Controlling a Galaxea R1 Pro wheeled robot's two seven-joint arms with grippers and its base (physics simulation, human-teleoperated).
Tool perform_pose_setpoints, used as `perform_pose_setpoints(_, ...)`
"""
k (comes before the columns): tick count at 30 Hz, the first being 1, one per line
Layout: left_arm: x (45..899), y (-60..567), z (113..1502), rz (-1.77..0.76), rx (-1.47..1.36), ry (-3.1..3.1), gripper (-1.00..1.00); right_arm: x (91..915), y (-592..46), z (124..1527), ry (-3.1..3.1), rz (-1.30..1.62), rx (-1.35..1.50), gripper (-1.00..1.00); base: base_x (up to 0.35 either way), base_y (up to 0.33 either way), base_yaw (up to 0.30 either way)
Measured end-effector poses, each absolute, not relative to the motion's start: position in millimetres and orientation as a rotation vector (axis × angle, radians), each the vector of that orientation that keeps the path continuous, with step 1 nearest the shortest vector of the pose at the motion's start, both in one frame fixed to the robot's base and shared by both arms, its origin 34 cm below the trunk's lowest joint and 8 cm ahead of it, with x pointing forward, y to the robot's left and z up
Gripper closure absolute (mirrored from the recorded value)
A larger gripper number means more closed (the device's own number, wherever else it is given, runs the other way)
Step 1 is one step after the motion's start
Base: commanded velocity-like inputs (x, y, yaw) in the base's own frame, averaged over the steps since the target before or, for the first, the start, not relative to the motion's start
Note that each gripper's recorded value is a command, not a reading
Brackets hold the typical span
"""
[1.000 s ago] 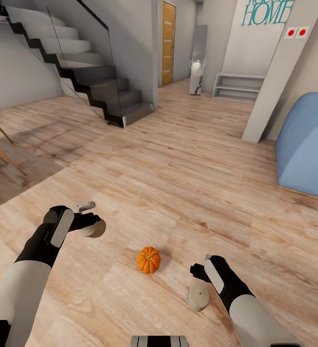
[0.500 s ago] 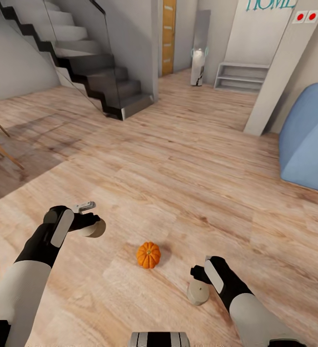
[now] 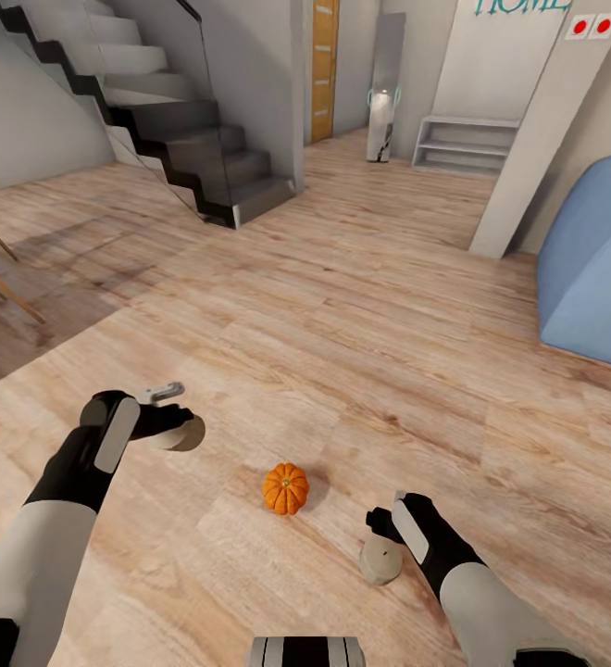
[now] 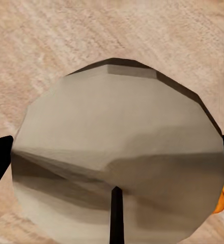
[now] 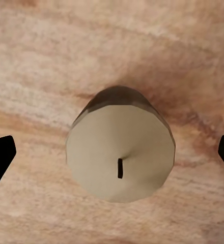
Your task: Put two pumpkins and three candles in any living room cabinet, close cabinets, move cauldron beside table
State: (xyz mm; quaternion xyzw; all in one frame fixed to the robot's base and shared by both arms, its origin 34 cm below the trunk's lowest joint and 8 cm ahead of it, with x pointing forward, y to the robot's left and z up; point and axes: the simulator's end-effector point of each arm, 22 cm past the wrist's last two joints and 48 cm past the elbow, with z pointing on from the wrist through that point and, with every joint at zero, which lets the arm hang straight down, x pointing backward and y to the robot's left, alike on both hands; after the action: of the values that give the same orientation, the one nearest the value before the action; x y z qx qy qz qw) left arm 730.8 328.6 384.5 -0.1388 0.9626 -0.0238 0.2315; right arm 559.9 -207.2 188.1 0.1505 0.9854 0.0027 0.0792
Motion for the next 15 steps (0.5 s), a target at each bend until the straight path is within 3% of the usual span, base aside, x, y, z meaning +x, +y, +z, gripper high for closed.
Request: perform_pose_setpoints(15,732.9,323.6,386.9,-0.076,-0.349,2.638,1.0,548.8,-207.0,172.4,2.98,0.0,0.455,-1.0,0.0,0.0,0.0)
